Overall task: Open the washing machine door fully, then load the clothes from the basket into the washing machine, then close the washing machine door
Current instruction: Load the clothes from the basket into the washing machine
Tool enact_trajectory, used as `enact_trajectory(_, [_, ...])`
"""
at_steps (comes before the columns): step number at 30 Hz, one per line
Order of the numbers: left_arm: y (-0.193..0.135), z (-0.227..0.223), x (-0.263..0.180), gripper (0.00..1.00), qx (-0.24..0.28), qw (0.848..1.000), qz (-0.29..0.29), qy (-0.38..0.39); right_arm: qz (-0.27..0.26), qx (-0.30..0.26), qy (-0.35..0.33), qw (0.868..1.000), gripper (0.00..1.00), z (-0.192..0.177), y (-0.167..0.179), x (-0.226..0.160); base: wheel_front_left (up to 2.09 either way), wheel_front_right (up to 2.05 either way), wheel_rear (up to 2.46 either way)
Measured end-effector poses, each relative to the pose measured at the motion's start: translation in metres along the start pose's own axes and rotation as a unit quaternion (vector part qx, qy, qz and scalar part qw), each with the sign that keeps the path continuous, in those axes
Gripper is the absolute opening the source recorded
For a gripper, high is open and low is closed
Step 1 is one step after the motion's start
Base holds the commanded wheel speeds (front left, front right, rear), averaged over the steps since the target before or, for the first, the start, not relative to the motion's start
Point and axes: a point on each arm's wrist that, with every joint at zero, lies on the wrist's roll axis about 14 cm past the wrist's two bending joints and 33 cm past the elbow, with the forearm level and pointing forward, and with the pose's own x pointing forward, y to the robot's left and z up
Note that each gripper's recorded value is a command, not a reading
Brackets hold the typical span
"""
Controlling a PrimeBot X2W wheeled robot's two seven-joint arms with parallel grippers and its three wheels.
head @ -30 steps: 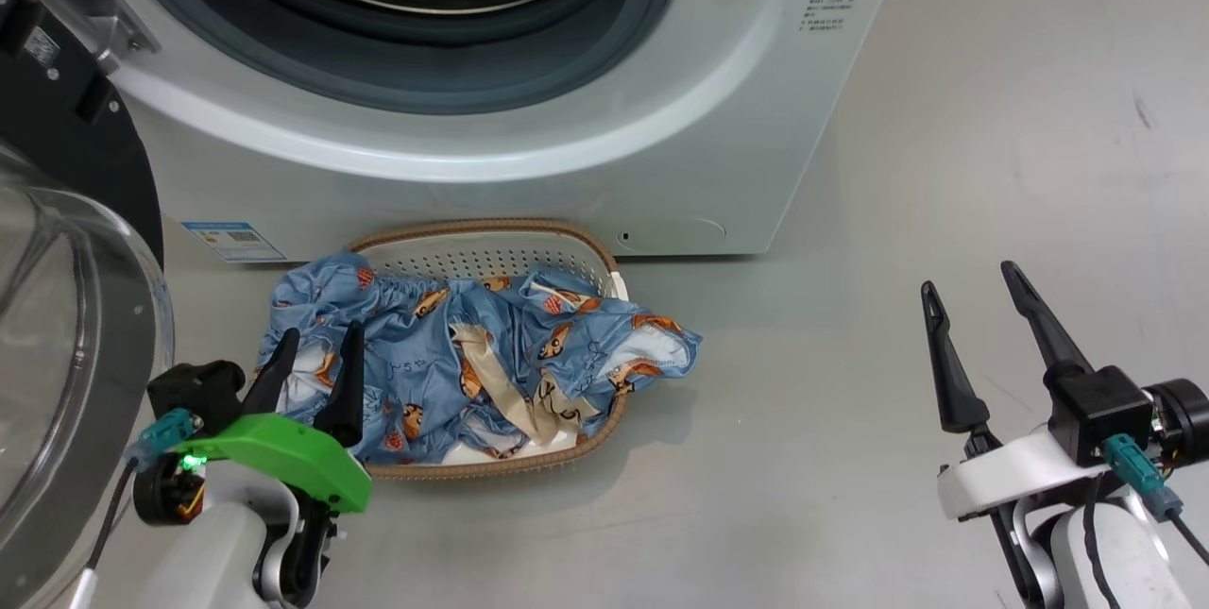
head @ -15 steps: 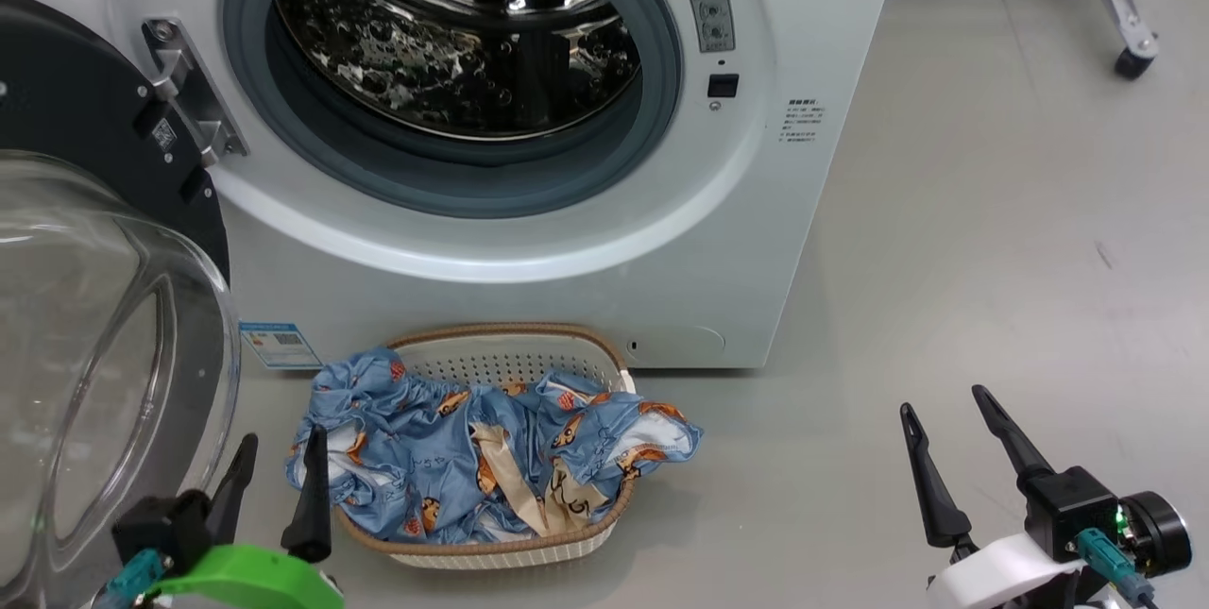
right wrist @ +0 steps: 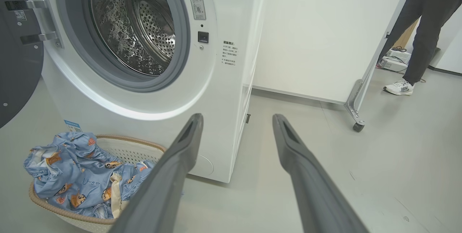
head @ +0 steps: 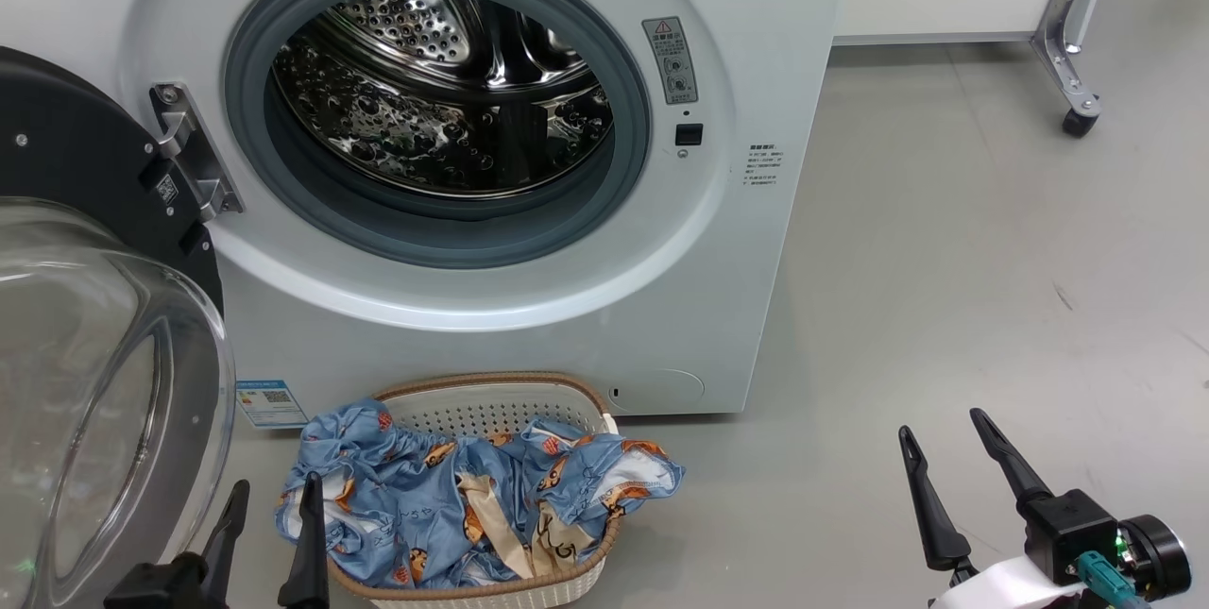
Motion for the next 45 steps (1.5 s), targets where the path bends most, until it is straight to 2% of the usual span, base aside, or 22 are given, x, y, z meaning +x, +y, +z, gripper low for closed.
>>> enact_trajectory(13, [0.001,-0.001,-0.005,1.0,0.003,1.0,0.003,0.001,-0.008,0.003,0.002,1.0,1.0,-0.001,-0.004,-0.005,0.0,0.0,0.0])
enact_trajectory(20, [-0.012,-0.009,0.003,1.0,0.002,1.0,-0.017,0.014,-0.015,0.009,0.011,1.0,1.0,-0.006,-0.006,-0.007,0.0,0.0,0.0])
enact_trajectory(33, [-0.035,-0.063,0.012,1.0,-0.011,0.992,-0.06,0.114,-0.037,0.017,0.026,0.999,1.0,-0.015,-0.019,0.001,0.0,0.0,0.0])
enact_trajectory(45, [-0.055,-0.116,0.054,1.0,-0.063,0.968,-0.096,0.224,-0.065,0.018,0.043,0.997,1.0,-0.027,-0.04,0.021,0.0,0.0,0.0])
